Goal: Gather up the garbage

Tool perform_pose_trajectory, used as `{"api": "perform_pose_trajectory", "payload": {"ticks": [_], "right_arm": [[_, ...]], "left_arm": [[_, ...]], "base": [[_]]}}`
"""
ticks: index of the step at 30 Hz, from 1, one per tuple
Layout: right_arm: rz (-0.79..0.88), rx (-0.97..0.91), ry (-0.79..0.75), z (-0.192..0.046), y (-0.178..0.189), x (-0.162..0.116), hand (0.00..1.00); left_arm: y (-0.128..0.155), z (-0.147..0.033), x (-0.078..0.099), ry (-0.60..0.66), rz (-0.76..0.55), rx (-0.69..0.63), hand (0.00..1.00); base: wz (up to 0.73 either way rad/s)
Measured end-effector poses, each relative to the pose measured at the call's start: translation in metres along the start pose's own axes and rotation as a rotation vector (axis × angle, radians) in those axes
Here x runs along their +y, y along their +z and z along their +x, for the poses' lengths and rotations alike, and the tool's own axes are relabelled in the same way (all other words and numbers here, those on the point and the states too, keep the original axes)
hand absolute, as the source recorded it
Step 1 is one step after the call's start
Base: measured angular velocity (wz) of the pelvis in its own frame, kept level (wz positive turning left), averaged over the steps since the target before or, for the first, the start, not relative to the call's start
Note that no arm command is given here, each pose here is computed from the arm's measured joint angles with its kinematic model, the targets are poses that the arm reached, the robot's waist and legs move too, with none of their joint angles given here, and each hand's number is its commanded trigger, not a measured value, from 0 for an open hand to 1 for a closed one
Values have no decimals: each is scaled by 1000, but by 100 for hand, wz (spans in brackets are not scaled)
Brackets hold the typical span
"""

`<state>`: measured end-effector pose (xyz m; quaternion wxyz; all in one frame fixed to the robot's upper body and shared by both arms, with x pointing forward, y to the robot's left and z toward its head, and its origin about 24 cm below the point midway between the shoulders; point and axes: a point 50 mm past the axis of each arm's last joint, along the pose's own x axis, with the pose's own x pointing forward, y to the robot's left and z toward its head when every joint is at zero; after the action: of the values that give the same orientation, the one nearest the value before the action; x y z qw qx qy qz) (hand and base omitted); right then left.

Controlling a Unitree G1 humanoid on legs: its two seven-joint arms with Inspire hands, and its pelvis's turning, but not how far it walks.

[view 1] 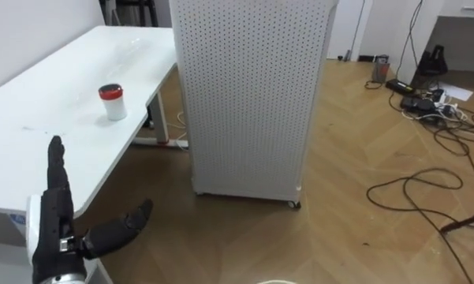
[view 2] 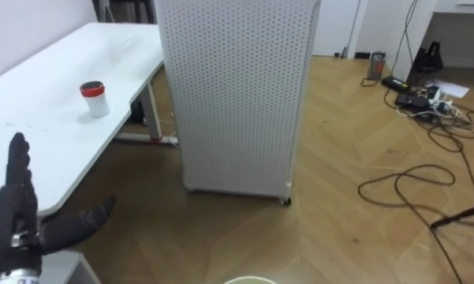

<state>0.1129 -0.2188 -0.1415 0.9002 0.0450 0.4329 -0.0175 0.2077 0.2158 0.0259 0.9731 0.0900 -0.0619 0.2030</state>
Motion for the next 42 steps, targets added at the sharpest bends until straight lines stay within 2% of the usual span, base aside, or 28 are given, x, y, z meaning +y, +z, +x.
{"api": "perform_pose_trajectory", "payload": {"ticks": [11,16,21,27,36,42], "right_arm": [[-17,68,-13,-3,-14,3,100],[-11,61,-53,-5,-11,-8,100],[3,30,-44,-3,-4,-4,100],[9,-43,-26,2,12,2,100],[-2,-22,-39,-1,5,1,100],[-5,-58,-29,3,16,2,100]], "left_arm": [[-10,-10,3,-33,13,48,0],[-6,-10,0,-57,7,28,0],[5,-1,-11,-87,-26,-31,0],[11,5,-15,-67,-32,-69,0],[8,0,-23,-88,-30,-51,0],[14,4,-17,-52,37,-97,0]], "base": [[-13],[5],[15],[12],[40],[14]]}}
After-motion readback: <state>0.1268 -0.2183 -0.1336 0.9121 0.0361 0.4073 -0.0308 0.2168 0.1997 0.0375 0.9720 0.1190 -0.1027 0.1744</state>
